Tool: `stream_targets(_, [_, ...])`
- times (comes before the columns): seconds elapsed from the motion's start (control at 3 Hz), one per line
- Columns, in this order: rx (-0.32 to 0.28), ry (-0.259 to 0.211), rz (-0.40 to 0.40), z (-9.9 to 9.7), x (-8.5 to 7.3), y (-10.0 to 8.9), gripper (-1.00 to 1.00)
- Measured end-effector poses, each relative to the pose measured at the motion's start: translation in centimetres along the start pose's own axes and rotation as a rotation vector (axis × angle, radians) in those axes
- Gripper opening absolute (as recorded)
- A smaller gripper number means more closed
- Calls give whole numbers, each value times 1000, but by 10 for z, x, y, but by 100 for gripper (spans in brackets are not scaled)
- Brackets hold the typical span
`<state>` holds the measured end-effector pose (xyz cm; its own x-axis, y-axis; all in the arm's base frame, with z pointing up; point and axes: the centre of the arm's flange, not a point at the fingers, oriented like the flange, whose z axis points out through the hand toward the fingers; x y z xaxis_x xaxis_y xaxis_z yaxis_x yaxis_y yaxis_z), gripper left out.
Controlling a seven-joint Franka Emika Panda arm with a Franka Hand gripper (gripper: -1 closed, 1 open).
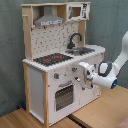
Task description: Play with the kitchen
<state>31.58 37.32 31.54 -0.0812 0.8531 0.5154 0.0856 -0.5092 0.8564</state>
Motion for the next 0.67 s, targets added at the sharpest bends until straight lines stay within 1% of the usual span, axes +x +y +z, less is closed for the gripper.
stream_targets(0.33, [-15, 12, 16, -24, 20, -10, 100])
stream_targets(0.67, [-41, -10, 38, -40, 28, -14, 100])
